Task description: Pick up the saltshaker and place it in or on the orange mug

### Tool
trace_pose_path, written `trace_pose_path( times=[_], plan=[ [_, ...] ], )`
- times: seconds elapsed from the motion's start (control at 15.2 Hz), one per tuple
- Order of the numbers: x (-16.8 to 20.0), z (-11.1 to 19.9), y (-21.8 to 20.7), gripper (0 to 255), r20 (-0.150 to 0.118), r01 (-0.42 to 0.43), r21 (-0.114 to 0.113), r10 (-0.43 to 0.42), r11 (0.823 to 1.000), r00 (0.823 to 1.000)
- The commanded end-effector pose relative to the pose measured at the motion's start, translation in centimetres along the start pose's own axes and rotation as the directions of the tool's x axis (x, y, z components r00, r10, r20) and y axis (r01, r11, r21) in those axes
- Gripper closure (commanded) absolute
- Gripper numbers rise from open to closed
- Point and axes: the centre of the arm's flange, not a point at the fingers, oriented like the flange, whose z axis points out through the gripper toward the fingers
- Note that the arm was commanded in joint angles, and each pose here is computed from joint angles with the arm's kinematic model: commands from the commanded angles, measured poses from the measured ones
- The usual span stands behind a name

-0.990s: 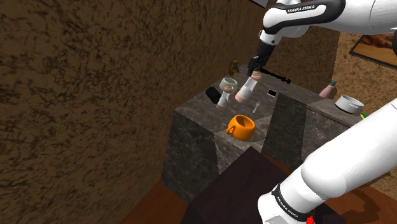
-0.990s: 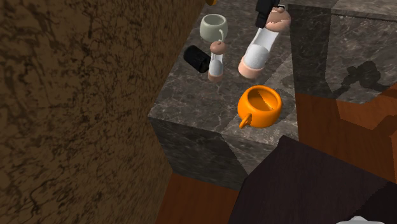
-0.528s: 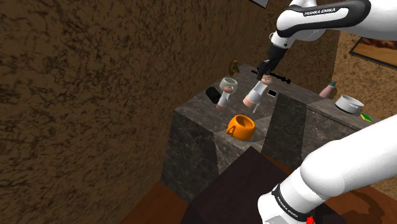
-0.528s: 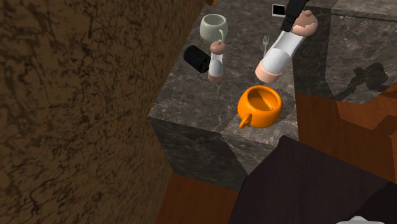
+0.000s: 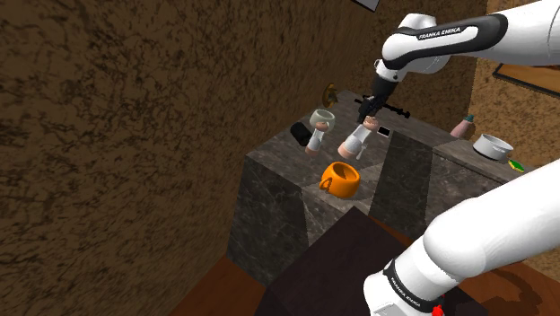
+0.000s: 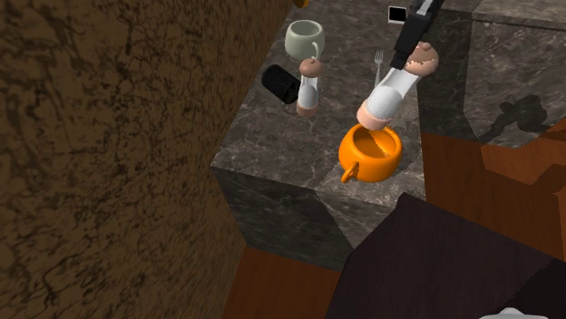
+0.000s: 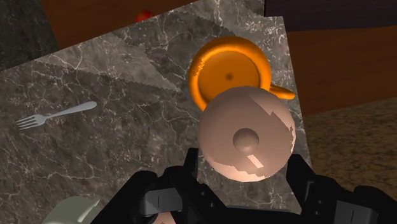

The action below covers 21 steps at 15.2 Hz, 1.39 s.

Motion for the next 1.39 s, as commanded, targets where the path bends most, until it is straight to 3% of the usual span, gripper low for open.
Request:
trace_pose_path(
  times=[0.0,0.92,1.32],
  plan=[
    [0.0,1.1,-0.1,255,-0.001,0.0,0.0,0.0,1.0,1.0],
    [-0.3,8.6,-0.7,255,-0.001,0.0,0.0,0.0,1.0,1.0],
    [-0.3,8.6,-0.7,255,-0.001,0.0,0.0,0.0,1.0,1.0]
  ],
)
